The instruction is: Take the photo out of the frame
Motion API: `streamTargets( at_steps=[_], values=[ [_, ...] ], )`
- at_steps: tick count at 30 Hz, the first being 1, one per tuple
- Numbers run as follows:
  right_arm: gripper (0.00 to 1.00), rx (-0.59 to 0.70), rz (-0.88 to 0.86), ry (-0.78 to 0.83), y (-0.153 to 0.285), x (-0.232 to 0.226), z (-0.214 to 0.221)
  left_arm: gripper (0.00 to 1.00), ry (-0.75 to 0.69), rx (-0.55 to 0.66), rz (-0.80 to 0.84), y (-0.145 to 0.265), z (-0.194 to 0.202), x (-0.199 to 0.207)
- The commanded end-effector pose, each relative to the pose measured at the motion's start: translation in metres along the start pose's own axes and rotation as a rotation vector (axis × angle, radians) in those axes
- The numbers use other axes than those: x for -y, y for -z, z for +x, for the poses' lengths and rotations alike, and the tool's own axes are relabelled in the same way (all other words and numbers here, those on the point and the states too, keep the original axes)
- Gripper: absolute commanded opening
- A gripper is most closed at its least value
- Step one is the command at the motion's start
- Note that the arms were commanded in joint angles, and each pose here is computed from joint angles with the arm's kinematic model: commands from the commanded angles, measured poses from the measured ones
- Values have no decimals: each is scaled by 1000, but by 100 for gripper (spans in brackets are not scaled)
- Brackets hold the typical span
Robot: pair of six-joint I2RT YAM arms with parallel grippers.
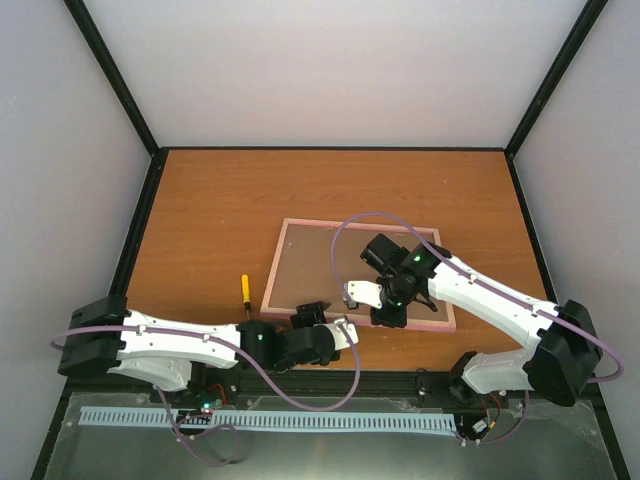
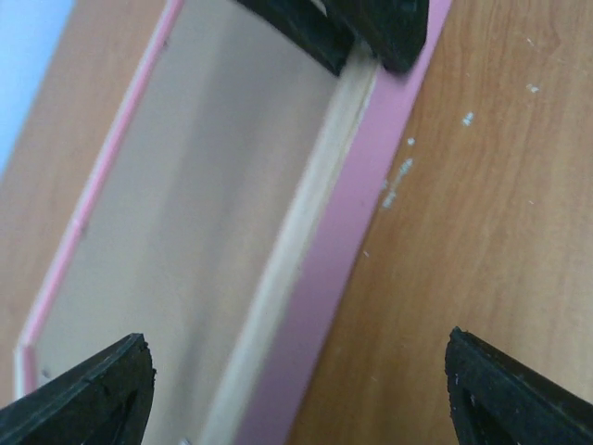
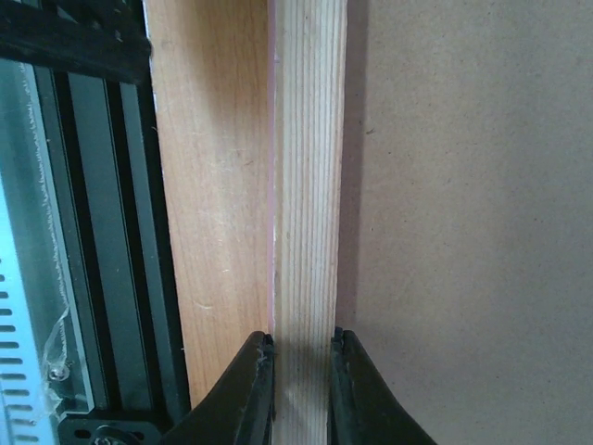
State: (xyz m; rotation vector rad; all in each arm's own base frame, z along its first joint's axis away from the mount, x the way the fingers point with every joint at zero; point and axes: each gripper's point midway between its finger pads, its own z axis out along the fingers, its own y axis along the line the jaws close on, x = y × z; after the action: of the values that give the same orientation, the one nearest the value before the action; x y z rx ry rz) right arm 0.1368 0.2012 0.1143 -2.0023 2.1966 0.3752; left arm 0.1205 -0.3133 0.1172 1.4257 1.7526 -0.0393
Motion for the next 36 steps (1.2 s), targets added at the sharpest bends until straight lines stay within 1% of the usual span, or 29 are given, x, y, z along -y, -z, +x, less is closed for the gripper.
streamTargets(
  at_steps=[1,3,6,9,14,18,22,28,29,30,32,33,34,36],
  values=[
    [3,72,-2,11,14,2,-19,85,-214,114,-105,1,-37,-12],
    [3,77,-7,9,15,2,-21,84,-278,96,-102,-7,-38,-7],
    [3,85,-8,3,17,2,-24,78,-338,50,-93,-22,-35,2],
    [3,100,-10,-1,20,1,-27,70,-359,26,-98,-32,-32,7],
    [3,113,-41,-13,22,-4,-29,62,-402,12,-190,-42,-36,-1],
    [3,121,-49,-19,23,-6,-31,55,-413,3,-224,-49,-38,-7],
    [3,127,-52,-25,25,-7,-32,44,-430,-9,-249,-53,-41,-12],
    [3,135,-30,-35,32,-6,-32,21,-429,-9,-246,-49,-50,-16],
    [5,145,-20,-34,38,-6,-34,15,-423,-13,-243,-49,-51,-17],
    [9,153,-6,-37,45,-5,-36,10,-407,-12,-239,-48,-54,-20],
    [25,172,59,-41,64,2,-39,3,-378,-30,-224,-47,-56,-26],
    [34,183,107,-47,77,7,-40,1,-362,-30,-224,-46,-60,-30],
    [41,203,150,-50,92,13,-42,1,-348,-30,-228,-44,-63,-35],
    [47,278,180,-105,126,31,-41,1,-314,-29,-227,-40,-73,-46]
  ],
)
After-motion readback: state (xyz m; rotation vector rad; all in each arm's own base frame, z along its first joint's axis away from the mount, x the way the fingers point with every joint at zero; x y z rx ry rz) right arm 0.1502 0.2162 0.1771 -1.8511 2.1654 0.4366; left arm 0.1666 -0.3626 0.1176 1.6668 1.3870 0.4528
